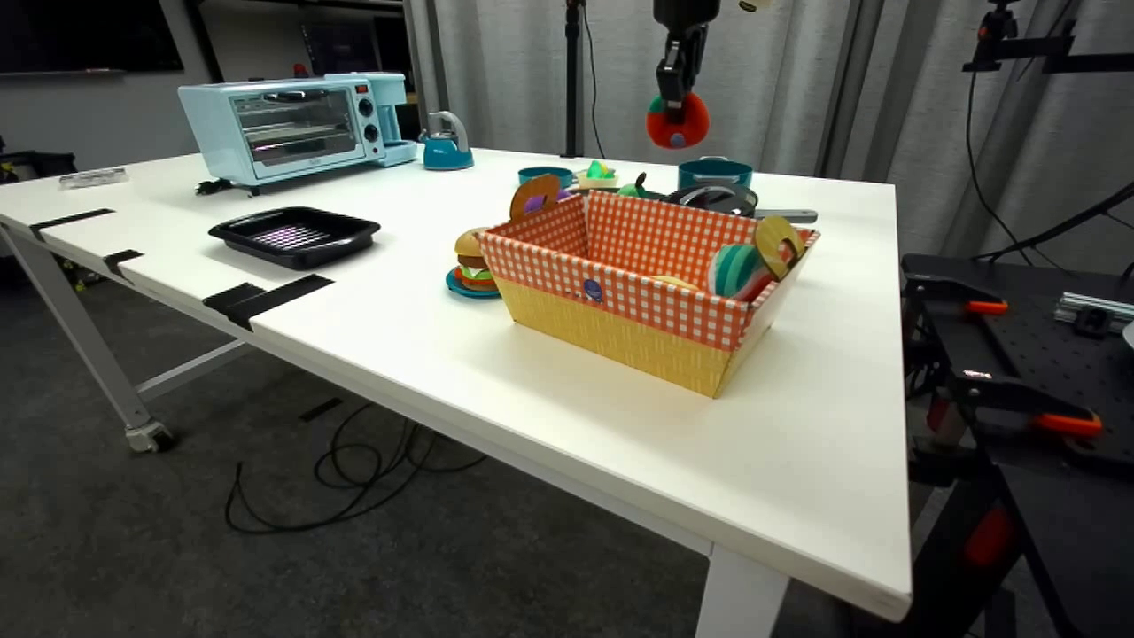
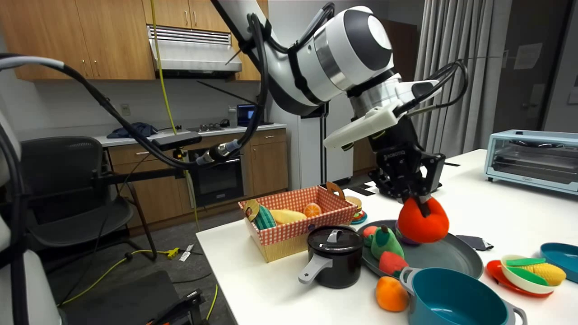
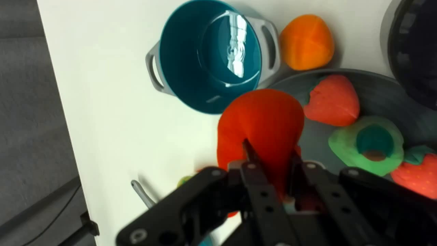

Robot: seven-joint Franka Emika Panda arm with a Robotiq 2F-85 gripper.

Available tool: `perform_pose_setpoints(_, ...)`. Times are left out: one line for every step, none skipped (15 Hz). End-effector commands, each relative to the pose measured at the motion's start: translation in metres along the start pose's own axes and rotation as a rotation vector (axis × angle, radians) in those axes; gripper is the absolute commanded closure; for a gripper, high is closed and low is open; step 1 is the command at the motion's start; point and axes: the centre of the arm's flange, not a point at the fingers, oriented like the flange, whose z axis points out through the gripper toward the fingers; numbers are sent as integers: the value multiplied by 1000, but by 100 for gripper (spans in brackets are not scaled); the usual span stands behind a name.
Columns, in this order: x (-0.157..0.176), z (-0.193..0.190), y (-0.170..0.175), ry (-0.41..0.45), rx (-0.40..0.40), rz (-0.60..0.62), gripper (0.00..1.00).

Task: Pick up the apple plush toy and put it in the pot

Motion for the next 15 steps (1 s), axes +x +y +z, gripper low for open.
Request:
perform_pose_setpoints(-33, 8, 22, -24, -1, 99, 95)
perform_pose_setpoints(-37, 12, 27, -34, -1, 118, 95)
perform_pose_setpoints(-42, 16, 32, -44, 2, 136, 95)
perform_pose_setpoints(-45, 20, 37, -55, 11, 152, 95)
perform_pose_setpoints(-49, 23, 42, -63, 10, 166, 95)
perform_pose_setpoints(-52, 26, 46, -71, 10, 175, 95)
perform_pose_setpoints(-53, 30, 50, -79, 15, 183, 95)
perform_pose_setpoints(-54, 32, 52, -86, 24, 191, 95)
perform_pose_setpoints(-55, 34, 54, -90, 25, 199, 95)
perform_pose_setpoints(-56, 36, 55, -94, 27, 205, 95)
perform_pose_setpoints(-56, 37, 56, -97, 28, 208, 95)
perform_pose_setpoints(-55, 38, 56, -99, 28, 209, 95)
perform_pose_setpoints(-53, 38, 57, -99, 26, 209, 95)
perform_pose_setpoints(-52, 38, 57, -98, 26, 209, 95)
perform_pose_setpoints(-51, 38, 57, -98, 26, 208, 95)
